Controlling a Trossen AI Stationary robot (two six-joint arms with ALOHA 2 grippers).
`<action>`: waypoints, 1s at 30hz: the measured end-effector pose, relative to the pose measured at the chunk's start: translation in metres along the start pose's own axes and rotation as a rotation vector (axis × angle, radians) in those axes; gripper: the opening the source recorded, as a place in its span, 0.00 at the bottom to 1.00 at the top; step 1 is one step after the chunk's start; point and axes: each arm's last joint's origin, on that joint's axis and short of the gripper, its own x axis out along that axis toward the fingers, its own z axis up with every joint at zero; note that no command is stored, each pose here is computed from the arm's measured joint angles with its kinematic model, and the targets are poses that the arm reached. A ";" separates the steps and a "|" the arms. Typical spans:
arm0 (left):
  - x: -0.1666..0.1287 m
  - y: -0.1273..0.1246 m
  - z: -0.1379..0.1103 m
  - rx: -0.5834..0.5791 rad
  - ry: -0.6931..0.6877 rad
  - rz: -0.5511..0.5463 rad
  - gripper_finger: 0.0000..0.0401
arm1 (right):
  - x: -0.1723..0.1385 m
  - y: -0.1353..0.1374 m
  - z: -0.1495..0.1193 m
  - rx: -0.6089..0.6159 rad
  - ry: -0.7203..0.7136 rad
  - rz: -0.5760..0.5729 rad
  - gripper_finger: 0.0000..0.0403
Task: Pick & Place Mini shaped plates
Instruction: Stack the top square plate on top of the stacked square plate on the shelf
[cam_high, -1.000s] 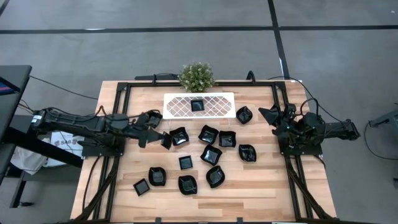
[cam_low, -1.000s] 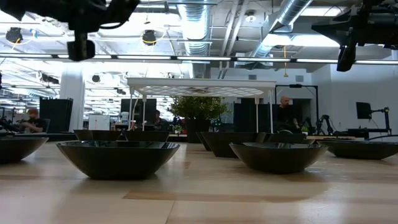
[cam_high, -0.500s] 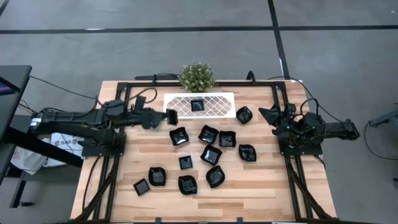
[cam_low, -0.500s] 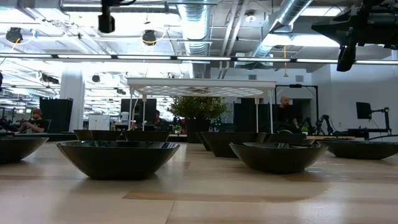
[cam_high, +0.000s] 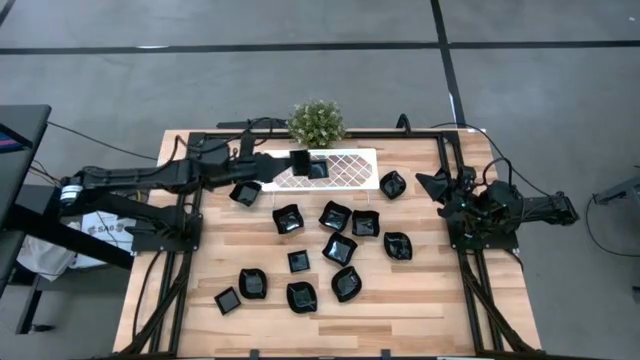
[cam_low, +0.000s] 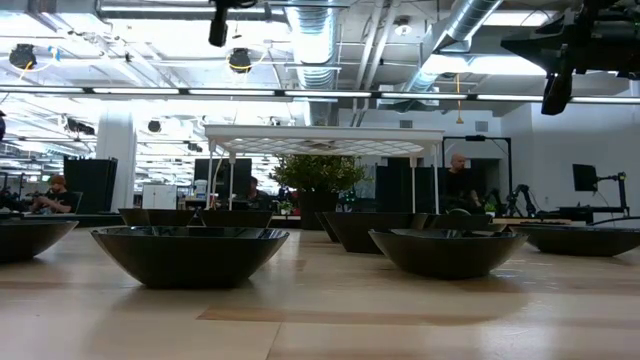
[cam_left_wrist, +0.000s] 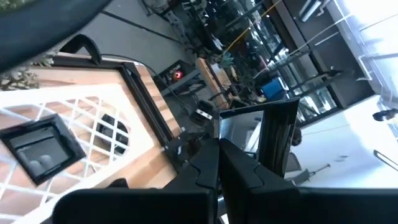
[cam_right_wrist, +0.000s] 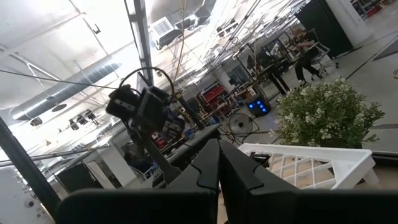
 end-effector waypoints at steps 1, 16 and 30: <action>0.004 -0.001 0.001 -0.001 -0.002 0.005 0.01 | 0.000 0.000 0.000 0.000 0.000 0.000 0.00; 0.062 0.005 0.005 -0.015 0.041 0.110 0.01 | 0.000 0.000 -0.001 0.011 0.007 0.001 0.00; 0.072 0.039 0.007 -0.048 0.114 0.324 0.01 | 0.000 0.000 -0.001 0.011 0.007 0.000 0.00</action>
